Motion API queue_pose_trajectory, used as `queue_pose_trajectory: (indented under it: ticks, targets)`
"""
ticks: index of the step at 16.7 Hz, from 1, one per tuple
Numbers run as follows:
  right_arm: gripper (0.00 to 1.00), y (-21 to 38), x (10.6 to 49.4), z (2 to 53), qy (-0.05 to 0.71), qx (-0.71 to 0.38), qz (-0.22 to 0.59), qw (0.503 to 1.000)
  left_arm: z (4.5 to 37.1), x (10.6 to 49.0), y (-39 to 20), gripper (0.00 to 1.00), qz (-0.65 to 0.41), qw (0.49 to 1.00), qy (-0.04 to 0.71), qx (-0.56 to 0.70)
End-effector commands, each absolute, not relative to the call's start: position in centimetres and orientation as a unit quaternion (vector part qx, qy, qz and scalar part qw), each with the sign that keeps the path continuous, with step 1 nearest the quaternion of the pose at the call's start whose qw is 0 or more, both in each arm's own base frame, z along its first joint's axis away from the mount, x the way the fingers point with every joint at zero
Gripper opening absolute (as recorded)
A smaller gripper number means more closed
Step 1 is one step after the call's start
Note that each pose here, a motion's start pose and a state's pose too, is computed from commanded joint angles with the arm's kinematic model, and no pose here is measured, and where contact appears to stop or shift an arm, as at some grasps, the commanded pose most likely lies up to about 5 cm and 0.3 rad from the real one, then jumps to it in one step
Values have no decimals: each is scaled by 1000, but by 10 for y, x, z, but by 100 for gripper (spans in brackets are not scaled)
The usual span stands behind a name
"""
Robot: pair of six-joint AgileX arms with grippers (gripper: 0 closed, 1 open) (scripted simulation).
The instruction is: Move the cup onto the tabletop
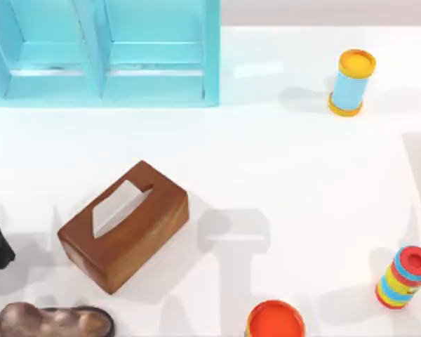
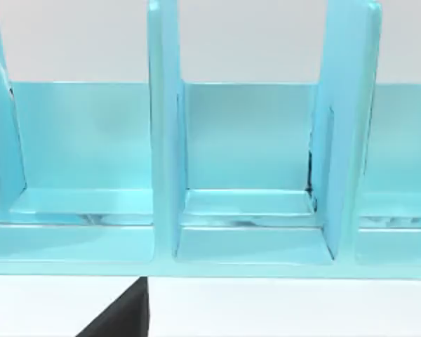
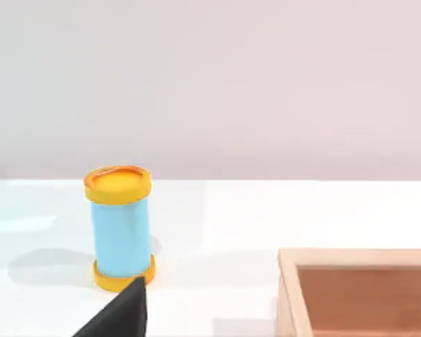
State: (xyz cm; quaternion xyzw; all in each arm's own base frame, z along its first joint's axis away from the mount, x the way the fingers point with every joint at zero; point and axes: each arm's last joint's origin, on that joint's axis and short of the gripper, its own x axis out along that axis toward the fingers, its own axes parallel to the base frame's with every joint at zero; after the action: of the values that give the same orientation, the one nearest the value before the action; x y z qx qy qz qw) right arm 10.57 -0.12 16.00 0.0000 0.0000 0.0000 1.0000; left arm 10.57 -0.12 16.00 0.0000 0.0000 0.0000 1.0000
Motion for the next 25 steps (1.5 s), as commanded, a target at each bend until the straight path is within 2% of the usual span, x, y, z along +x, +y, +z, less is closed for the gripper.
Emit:
queue_pose_trajectory:
  ticks: [5,7,10,13,17,21,25]
  targets:
    - [100,-6,106,171,33,-23,-24,999,160,106,-1,100,0,1000,0,0]
    - [100,-12,108,185,84,-49,-50,994,160,106,-1,100,0,1000,0,0]
    - [100,-26,117,210,209,-85,-85,971,160,106,-1,100,0,1000,0,0]
    - [100,-47,139,232,367,-101,-95,920,160,106,-1,100,0,1000,0,0]
    - [100,-91,177,247,552,-81,-67,827,160,106,-1,100,0,1000,0,0]
    - [100,-137,200,252,653,-42,-28,755,160,106,-1,100,0,1000,0,0]
    - [100,-169,206,250,702,-2,-5,713,160,106,-1,100,0,1000,0,0]
